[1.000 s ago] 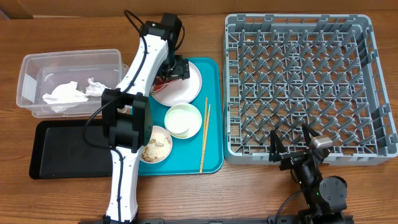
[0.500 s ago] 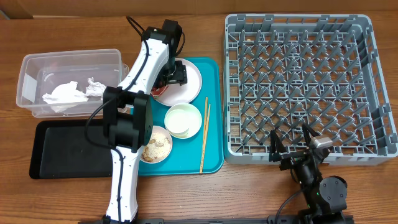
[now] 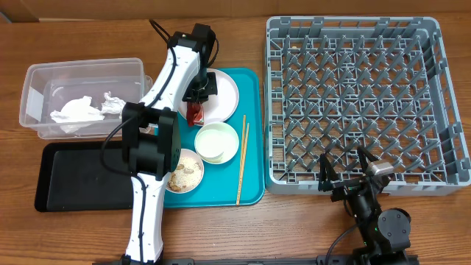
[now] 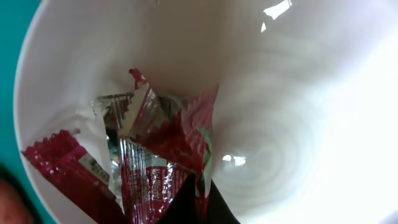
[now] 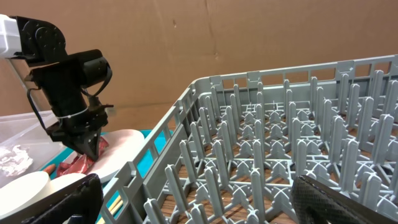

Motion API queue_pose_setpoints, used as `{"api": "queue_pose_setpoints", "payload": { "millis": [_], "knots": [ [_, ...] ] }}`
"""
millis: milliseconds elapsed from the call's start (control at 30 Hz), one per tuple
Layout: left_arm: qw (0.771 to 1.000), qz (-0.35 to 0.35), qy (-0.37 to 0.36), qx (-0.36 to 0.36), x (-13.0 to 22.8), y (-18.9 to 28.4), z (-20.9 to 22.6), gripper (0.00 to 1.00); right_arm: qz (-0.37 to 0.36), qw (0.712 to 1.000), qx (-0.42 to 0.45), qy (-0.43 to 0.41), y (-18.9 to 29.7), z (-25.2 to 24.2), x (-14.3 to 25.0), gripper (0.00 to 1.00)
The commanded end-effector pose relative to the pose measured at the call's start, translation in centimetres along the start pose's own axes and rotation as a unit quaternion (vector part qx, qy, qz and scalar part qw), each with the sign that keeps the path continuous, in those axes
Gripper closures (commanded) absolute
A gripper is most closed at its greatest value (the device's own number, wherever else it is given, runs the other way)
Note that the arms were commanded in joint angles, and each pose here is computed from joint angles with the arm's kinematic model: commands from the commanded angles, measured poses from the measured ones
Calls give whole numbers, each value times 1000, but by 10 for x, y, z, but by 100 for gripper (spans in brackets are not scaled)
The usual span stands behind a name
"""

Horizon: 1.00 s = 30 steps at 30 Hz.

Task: Sort waste into correct bins and load items into the dishwasher
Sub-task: 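Grasp the red snack wrapper with the left gripper, then carry the red wrapper left and drop it into the clear bin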

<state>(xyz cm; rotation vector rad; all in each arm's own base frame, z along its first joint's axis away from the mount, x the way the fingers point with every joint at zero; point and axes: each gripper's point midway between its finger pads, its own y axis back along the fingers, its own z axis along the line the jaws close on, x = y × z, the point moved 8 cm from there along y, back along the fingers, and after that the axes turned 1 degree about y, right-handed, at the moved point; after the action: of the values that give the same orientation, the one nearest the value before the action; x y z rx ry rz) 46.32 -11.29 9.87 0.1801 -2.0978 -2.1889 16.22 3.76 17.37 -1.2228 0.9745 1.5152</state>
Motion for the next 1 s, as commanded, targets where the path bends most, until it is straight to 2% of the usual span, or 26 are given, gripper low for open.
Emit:
{"api": "queue_pose_setpoints", "payload": {
  "millis": [0,267,533,700,967],
  "knots": [
    [1000,-18,5,-1,-9,14,2,96,-3,1000,-2,2,0,0,2,0],
    [997,-70,28,20,-25,82,20,96,-3,1000,-2,2,0,0,2,0],
    [989,-116,90,35,-36,140,80,96,-3,1000,-2,2,0,0,2,0],
    [980,-109,163,38,-36,150,131,96,-3,1000,-2,2,0,0,2,0],
    [964,-76,244,69,-36,139,206,96,-3,1000,-2,2,0,0,2,0]
  ]
}}
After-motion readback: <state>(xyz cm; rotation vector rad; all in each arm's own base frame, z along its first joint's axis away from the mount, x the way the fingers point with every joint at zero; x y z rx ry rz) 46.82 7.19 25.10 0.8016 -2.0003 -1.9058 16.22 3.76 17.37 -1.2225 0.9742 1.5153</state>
